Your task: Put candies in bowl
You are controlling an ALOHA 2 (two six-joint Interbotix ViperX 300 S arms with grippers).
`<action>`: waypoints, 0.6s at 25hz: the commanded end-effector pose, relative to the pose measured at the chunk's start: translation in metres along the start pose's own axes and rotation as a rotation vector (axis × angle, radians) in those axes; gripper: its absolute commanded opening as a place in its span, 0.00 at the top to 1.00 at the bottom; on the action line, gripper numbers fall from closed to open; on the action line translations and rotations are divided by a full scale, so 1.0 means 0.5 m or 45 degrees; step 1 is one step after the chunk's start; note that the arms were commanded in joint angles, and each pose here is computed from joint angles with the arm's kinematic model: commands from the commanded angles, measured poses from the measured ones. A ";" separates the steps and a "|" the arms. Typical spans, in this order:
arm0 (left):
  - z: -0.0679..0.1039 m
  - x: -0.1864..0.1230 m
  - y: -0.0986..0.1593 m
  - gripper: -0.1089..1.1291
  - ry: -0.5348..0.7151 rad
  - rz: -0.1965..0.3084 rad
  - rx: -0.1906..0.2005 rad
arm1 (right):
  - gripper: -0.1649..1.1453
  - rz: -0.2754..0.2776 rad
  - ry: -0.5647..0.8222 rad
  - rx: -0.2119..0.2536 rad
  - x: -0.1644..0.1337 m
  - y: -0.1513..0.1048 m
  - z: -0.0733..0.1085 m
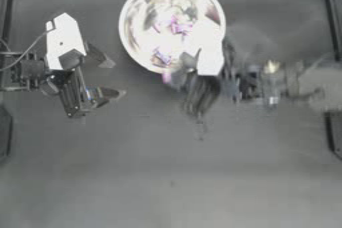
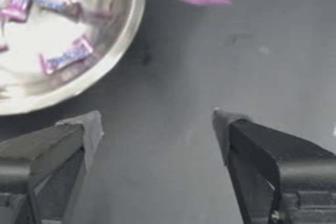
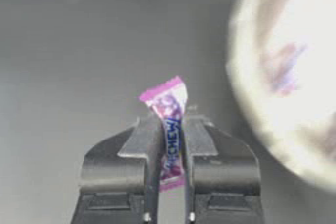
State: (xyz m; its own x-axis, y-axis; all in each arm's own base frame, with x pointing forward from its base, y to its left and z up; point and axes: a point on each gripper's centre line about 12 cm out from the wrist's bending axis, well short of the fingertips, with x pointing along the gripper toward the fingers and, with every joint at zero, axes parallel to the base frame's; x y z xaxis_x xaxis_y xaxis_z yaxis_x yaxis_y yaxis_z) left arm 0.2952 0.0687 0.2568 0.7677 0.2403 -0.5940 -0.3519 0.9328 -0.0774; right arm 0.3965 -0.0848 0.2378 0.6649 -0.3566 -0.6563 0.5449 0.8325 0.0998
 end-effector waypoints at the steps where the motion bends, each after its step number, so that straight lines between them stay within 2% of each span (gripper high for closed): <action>1: 0.021 -0.021 -0.004 0.12 -0.063 -0.018 -0.015 | 0.56 0.002 -0.116 0.041 -0.013 -0.045 0.051; 5: 0.020 -0.020 -0.005 0.12 -0.070 -0.024 -0.013 | 0.56 -0.041 -0.183 0.075 0.004 -0.110 0.081; 9: 0.021 -0.020 -0.006 0.12 -0.082 -0.031 -0.017 | 0.56 -0.081 -0.198 0.108 0.035 -0.160 0.096; 15: 0.019 -0.017 -0.007 0.12 -0.089 -0.038 -0.016 | 0.56 -0.180 -0.163 0.092 0.097 -0.224 0.100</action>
State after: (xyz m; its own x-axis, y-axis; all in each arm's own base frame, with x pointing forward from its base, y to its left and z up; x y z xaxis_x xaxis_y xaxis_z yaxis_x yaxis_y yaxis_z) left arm 0.2966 0.0665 0.2563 0.7873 0.2285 -0.5726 -0.3398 0.9358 -0.0938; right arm 0.3899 -0.2087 0.2161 0.6174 -0.5028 -0.6050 0.6704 0.7387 0.0703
